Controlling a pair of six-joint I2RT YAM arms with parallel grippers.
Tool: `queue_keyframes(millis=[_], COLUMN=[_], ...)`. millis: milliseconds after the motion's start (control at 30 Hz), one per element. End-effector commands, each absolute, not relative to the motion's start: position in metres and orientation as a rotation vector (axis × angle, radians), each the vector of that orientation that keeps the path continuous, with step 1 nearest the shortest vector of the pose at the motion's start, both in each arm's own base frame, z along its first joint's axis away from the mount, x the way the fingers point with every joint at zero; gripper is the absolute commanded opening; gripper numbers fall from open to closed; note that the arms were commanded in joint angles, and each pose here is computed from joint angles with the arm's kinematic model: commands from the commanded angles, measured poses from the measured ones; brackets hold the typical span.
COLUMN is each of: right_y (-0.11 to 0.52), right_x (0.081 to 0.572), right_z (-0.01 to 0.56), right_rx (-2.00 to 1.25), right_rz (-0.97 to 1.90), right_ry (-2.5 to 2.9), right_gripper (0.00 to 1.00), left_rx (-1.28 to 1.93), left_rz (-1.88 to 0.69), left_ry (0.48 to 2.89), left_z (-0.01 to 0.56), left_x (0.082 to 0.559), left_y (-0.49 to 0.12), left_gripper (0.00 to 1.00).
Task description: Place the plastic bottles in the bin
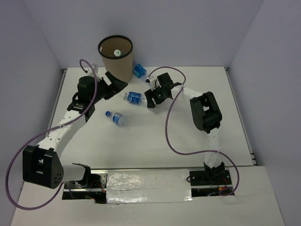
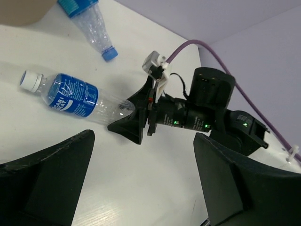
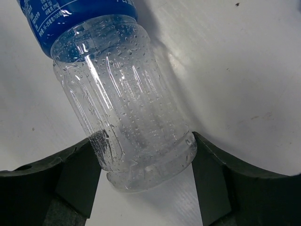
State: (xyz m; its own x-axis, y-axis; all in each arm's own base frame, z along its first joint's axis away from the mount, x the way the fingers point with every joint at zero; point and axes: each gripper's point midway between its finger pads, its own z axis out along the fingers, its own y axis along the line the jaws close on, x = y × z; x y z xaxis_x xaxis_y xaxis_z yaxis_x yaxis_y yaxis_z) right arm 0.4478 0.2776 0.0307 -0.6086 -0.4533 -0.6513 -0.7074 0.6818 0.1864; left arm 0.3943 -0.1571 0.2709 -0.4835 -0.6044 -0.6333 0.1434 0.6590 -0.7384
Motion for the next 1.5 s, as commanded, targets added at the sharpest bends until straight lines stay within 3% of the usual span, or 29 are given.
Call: queue_keyframes(millis=[0,133,467,700,1067,1467], right_y=[0.289,0.288,0.258,0.251,0.259,0.228], right_x=[0.434,0.411,0.397,0.365,0.331,0.351], right_z=[0.060,0.069,0.158,0.224,0.232,0.245], right_rx=[-0.956,-0.970,-0.791,-0.709,-0.686,-0.547], right_rz=[0.660,0.711,0.812,0.915,1.102,1.123], right_ry=[2.238,2.231,2.035,1.872,1.871,1.819], right_gripper=[0.36,0.23,0.10,0.08,0.08,0.07], left_rx=[-0.357,-0.367,-0.466,-0.440,-0.375,-0.275], left_rz=[-0.989,-0.991,-1.074,-1.231,-1.395,-1.335], left_ry=[1.844,1.836,1.817,1.759,1.628,1.505], left_z=[0.278,0.276,0.253,0.262,0.297,0.328], left_x=[0.392,0.390,0.378,0.380,0.389,0.354], left_y=[-0.164,-0.163,-0.175,-0.212,-0.257,-0.238], left_gripper=[1.00,0.99,0.99,1.00,0.99,0.99])
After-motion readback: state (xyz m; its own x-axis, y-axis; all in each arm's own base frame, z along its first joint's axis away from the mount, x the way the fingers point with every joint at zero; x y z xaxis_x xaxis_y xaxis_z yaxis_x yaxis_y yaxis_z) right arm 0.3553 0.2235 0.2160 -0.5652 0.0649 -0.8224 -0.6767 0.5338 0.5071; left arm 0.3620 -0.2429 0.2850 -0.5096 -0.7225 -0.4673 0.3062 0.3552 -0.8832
